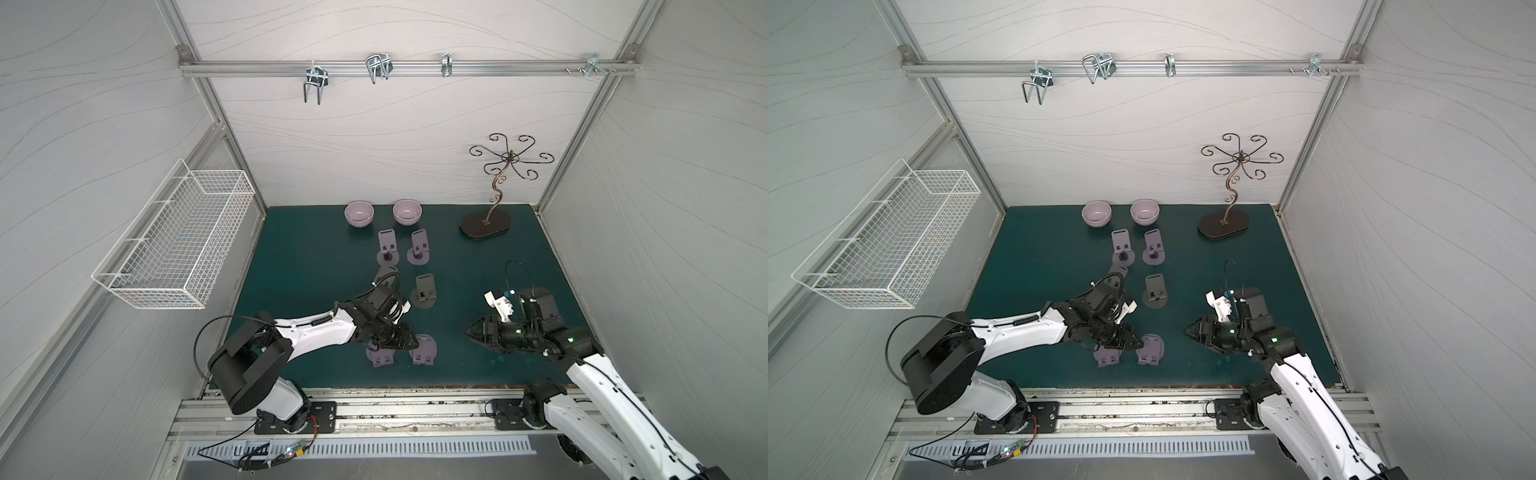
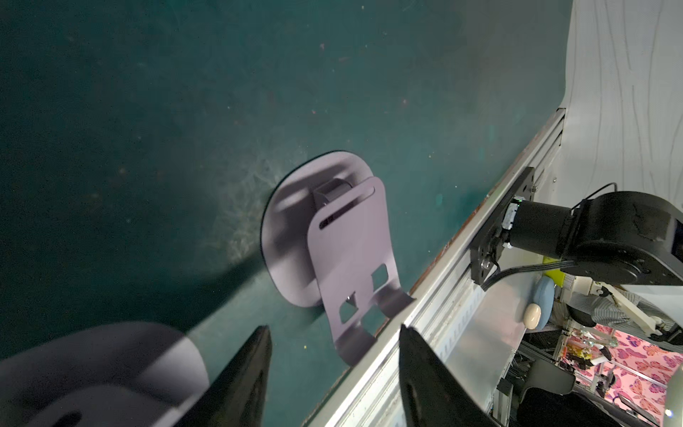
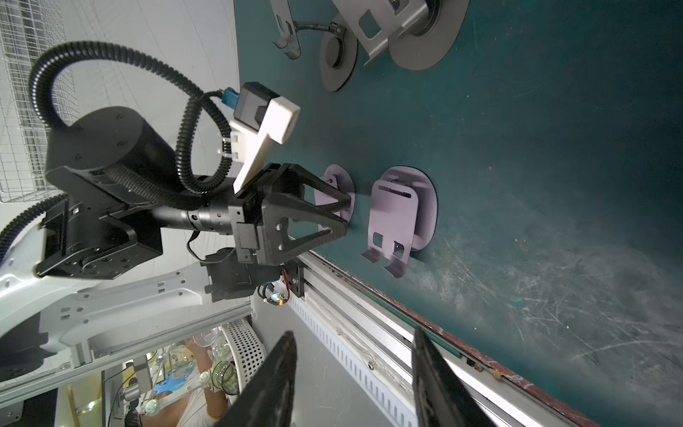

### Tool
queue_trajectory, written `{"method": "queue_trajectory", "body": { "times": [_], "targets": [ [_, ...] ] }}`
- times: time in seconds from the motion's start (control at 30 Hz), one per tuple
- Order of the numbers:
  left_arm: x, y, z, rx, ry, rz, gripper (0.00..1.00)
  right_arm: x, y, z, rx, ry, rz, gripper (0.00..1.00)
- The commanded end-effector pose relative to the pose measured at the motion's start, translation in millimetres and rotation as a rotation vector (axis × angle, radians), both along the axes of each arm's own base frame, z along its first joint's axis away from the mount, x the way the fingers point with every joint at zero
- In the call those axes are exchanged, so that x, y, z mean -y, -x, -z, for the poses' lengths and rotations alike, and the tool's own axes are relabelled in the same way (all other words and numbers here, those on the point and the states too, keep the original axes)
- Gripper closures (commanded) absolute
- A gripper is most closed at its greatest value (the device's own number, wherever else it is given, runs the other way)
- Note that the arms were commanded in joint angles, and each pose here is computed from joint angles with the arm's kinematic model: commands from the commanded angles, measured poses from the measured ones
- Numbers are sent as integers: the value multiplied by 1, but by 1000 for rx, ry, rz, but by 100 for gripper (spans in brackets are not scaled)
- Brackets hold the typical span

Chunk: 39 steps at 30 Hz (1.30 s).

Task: Open the phone stand
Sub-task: Pick up the phone stand at the center of the board.

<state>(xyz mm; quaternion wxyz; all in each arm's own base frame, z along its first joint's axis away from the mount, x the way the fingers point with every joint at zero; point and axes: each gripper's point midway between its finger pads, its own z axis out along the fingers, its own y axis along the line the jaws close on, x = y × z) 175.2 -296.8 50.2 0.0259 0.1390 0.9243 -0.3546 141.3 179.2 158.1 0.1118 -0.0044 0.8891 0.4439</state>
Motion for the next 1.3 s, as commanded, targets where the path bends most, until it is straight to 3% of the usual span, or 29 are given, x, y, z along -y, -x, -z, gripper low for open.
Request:
{"method": "queue_trajectory", "body": {
  "times": [0.0,0.17,0.33,0.93,1.27],
  "targets": [
    [19,-14,-7,50,74,10,42,-1,-2,4,-5,17,2,35],
    [24,-18,2,49,81,24,42,-3,-2,6,-11,23,0,29],
    [31,-20,6,40,95,35,42,-3,-4,7,-7,32,-1,33],
    [39,-30,1,68,96,67,43,-10,-6,7,1,20,-20,34],
    [49,-23,8,2,120,125,43,-11,-7,6,5,18,-21,35]
  ]
}}
